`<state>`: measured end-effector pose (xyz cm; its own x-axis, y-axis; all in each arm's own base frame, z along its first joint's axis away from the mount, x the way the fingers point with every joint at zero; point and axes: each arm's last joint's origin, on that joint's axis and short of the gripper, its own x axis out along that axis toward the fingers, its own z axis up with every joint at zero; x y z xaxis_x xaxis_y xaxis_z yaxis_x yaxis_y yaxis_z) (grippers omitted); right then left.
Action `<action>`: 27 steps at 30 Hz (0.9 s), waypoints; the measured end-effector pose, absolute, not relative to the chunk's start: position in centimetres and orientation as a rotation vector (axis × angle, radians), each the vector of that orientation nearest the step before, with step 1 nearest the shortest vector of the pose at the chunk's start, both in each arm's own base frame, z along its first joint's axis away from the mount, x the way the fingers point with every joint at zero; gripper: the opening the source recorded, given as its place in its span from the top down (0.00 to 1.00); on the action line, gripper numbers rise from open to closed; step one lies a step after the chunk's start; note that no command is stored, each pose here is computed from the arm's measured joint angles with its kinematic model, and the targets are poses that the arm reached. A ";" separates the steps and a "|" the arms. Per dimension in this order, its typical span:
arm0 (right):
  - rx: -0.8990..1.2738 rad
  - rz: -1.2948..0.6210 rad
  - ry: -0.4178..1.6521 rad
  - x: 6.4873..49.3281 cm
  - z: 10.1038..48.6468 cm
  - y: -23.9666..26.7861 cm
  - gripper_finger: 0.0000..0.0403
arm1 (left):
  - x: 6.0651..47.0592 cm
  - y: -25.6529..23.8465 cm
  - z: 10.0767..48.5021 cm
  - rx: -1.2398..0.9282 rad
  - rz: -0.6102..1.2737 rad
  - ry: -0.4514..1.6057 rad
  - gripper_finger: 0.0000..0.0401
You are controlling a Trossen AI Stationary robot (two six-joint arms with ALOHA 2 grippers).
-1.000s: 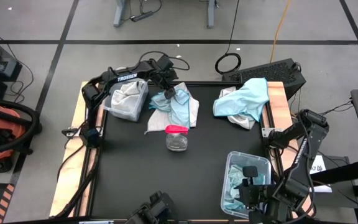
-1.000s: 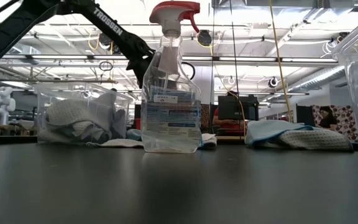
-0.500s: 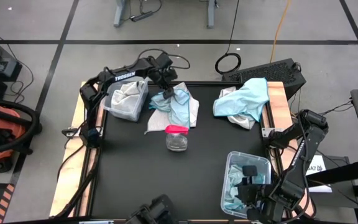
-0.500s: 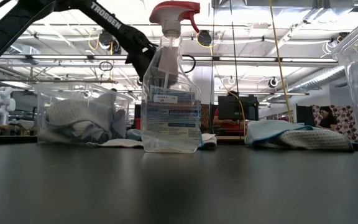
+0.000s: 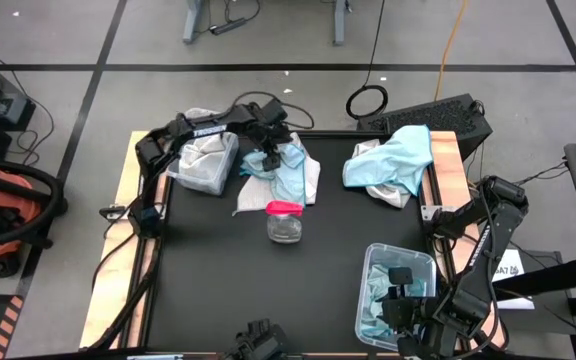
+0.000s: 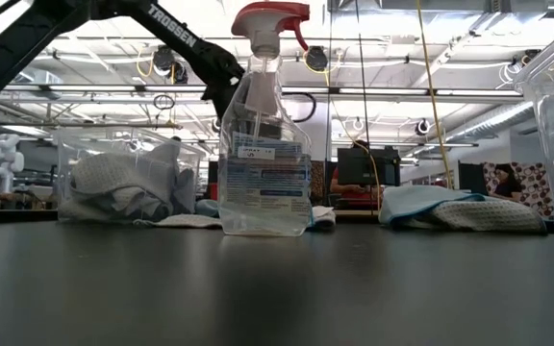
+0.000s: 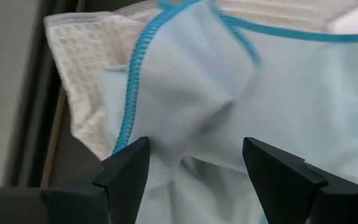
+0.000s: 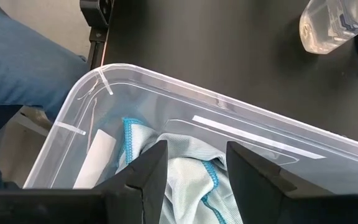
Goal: Sort microfiber towel by color & place in baskets
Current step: Put the left light blue towel into the right transparent bin
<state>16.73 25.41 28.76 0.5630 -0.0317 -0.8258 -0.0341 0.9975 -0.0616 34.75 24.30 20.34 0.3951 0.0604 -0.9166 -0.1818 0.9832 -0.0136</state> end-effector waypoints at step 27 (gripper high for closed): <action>-0.044 0.001 0.954 16.9 28.9 25.6 0.61 | 36.5 22.6 27.2 -0.013 0.161 1.210 0.99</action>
<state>16.90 25.55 28.86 0.5781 -0.0191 -0.8157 -0.0202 0.9991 -0.0377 36.50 22.56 27.24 0.3435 0.1166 -0.9319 -0.1306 0.9886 0.0756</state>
